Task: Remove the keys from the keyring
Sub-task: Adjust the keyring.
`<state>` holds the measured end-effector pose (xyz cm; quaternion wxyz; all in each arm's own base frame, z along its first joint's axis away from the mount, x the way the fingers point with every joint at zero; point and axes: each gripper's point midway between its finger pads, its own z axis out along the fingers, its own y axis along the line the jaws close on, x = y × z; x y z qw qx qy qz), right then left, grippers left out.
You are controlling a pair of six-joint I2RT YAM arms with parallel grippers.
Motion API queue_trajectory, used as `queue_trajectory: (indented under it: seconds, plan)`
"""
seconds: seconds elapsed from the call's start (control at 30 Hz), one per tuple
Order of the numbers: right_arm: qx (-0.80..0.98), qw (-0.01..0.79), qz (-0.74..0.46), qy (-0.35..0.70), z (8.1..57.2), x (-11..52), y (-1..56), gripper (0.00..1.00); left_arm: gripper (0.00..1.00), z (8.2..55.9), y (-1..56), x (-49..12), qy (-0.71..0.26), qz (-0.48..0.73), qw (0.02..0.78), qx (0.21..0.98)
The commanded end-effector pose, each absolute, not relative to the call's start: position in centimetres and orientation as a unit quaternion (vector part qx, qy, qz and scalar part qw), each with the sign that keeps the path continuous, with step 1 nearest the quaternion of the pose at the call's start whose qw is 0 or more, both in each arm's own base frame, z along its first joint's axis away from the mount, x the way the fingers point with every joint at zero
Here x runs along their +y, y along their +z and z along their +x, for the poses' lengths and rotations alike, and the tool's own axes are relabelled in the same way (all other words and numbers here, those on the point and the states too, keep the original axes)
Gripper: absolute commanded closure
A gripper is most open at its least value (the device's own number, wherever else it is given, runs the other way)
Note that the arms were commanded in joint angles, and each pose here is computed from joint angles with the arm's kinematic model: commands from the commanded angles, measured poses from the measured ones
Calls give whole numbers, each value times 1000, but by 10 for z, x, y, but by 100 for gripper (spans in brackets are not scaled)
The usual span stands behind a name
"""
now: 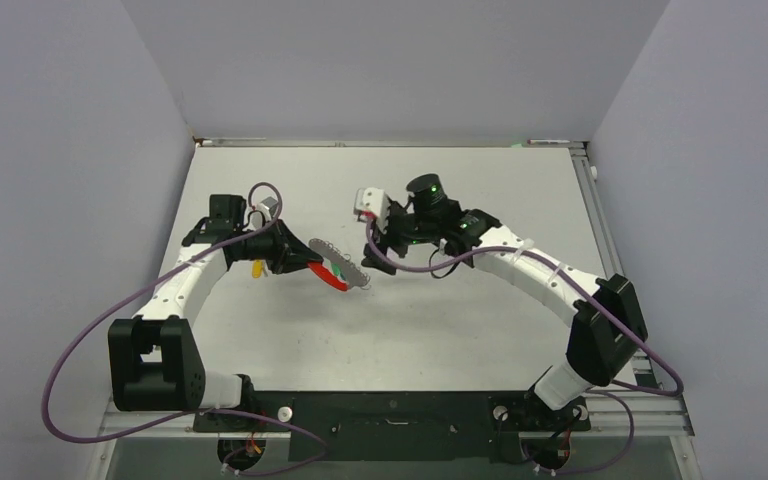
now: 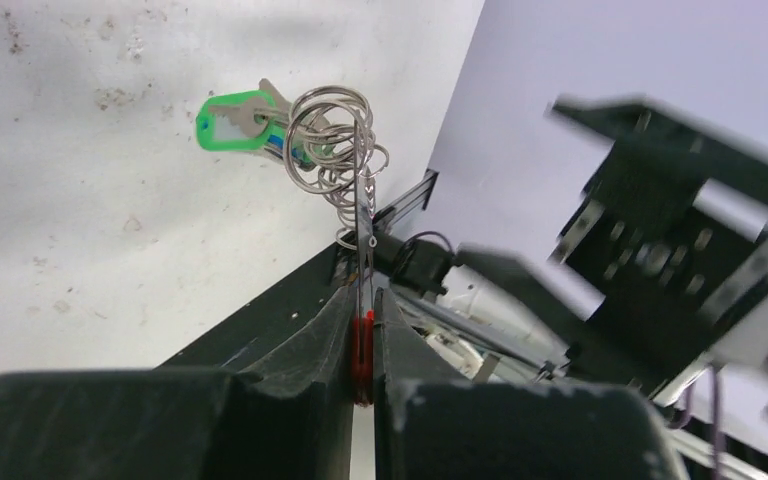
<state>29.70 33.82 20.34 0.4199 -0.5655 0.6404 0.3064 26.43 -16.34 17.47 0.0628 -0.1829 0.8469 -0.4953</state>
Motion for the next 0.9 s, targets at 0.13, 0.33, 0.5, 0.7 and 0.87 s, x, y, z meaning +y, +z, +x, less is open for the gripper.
queue_trajectory:
  seconds: [0.13, 0.33, 0.5, 0.7, 0.87]
  plan:
    - [535, 471, -685, 152, 250, 380, 226, 17, 100, 305, 213, -154, -534, -283, 84, 792]
    - [511, 511, -690, 39, 252, 392, 221, 19, 100, 301, 221, -159, -560, -291, 70, 772]
    - [508, 550, -661, -40, 265, 393, 222, 41, 100, 290, 220, -161, -569, -293, 68, 765]
    - [513, 548, -661, -6, 261, 403, 227, 94, 96, 286, 220, -159, -570, -293, 88, 763]
    - [547, 520, -649, 97, 264, 399, 235, 95, 44, 293, 232, -152, -582, -240, 153, 762]
